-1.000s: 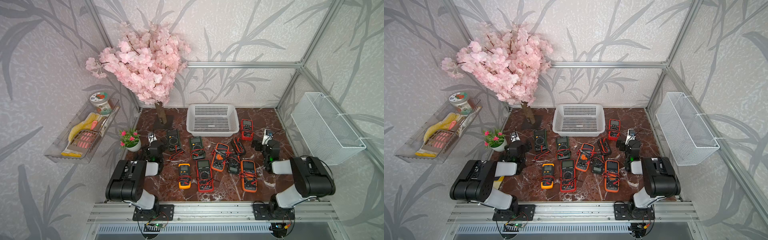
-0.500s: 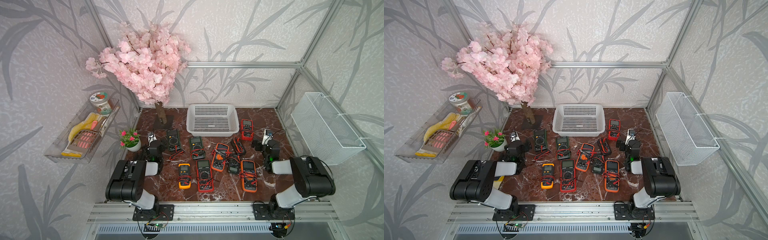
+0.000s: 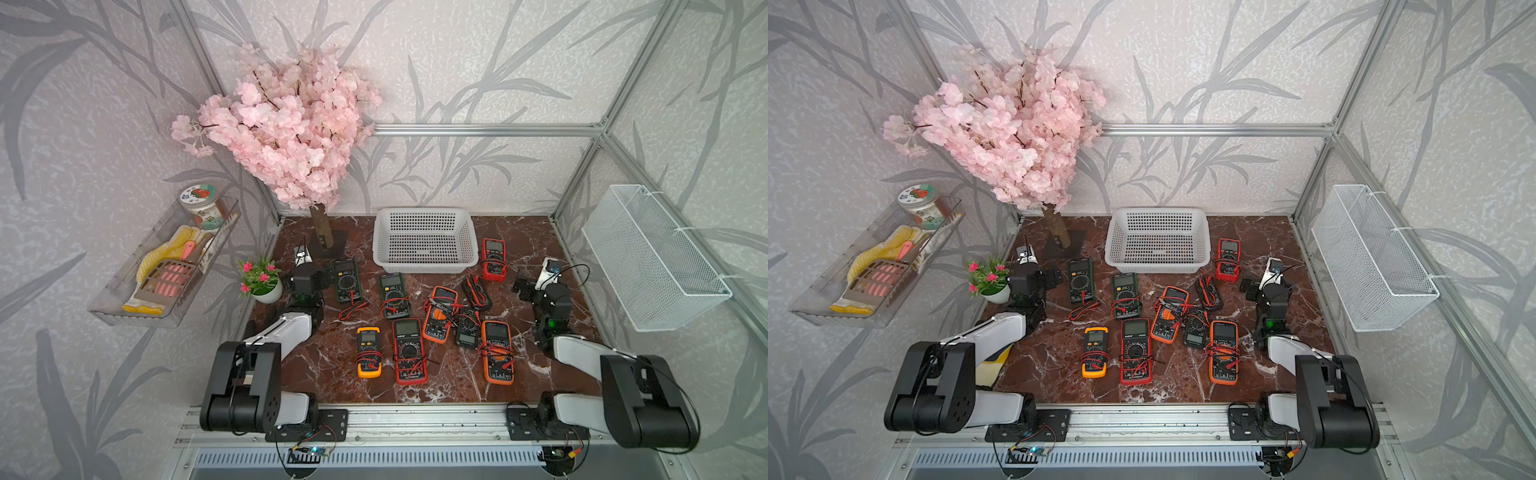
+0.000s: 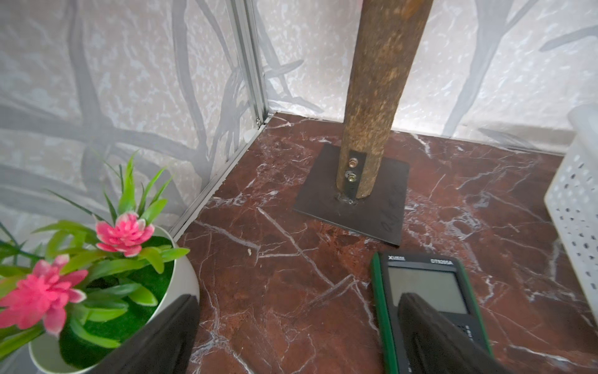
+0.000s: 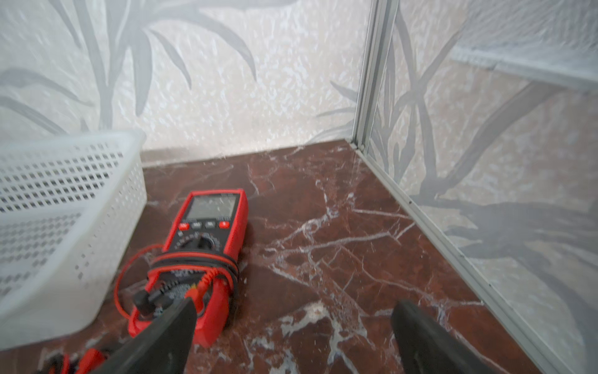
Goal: Put the multimeter into the basket
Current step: Pick up the multimeter from the center of the board, then place the multimeter in the basket, then pick up the multimeter from the center of the board, then place the multimeter in the basket.
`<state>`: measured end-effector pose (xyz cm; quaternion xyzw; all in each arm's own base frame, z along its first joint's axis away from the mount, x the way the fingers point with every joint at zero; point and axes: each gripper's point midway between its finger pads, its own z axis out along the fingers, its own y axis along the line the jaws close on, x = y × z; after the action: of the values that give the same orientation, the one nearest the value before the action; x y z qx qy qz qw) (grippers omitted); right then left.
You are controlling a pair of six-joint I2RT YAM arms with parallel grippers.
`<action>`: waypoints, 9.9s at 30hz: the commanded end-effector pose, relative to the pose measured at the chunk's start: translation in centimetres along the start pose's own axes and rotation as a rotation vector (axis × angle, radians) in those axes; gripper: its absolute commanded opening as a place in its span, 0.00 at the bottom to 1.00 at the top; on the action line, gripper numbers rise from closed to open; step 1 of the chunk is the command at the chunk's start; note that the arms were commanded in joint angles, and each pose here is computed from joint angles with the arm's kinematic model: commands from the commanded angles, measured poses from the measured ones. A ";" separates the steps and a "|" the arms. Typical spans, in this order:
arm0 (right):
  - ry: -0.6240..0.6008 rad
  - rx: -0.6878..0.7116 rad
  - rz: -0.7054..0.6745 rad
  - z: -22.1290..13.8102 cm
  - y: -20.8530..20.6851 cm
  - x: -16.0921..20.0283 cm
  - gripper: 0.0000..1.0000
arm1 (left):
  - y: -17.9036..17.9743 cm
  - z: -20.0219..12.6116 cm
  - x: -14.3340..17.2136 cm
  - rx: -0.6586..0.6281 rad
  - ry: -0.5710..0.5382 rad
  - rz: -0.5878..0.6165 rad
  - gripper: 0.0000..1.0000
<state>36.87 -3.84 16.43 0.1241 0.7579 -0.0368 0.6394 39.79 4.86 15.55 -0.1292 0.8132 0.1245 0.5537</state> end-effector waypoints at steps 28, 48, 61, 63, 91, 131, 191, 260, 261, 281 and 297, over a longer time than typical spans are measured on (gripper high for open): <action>1.007 -0.047 0.475 9.1 5.2 0.3 1.00 | -13.0 -9.2 -3.7 0.305 0.326 -0.168 1.00; 1.186 -0.020 0.183 10.8 7.0 6.5 0.99 | -21.3 -7.9 -3.7 0.411 0.462 -0.097 1.00; 1.225 -0.030 0.062 11.3 9.2 8.9 0.99 | -22.6 -7.8 -2.7 0.461 0.508 -0.072 1.00; 1.233 -0.026 0.050 11.6 9.3 9.3 0.99 | -22.6 -7.8 -2.4 0.462 0.513 -0.070 1.00; 1.130 0.096 0.034 10.4 5.2 4.0 0.51 | -22.3 -8.8 -2.9 0.482 0.518 -0.112 1.00; 0.812 -0.295 -0.070 11.9 26.4 -4.9 0.51 | -21.6 -7.9 -5.1 0.416 0.472 -0.063 1.00; 0.813 -0.299 0.091 6.4 25.6 -6.8 0.99 | -7.0 -3.5 3.2 -0.046 0.593 -0.128 1.00; 0.873 -0.573 -0.293 -8.6 31.9 -0.1 0.99 | -10.8 -1.6 6.8 0.199 0.855 -0.117 0.53; 0.870 -0.575 -0.279 -8.5 32.0 -0.5 0.99 | -10.9 -2.0 6.3 0.215 0.853 -0.121 0.51; 0.811 -0.464 0.046 -2.5 26.6 -6.8 0.99 | -21.5 -8.8 -6.0 0.599 0.693 -0.118 0.50; 0.854 -0.377 0.143 -1.9 22.5 -5.7 0.99 | -31.7 -3.0 -9.9 0.669 0.604 -0.115 0.51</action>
<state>41.69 18.09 23.32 0.0503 0.9423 0.1891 0.2717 50.57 -23.94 21.91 -0.0220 0.9363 -0.2080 0.2822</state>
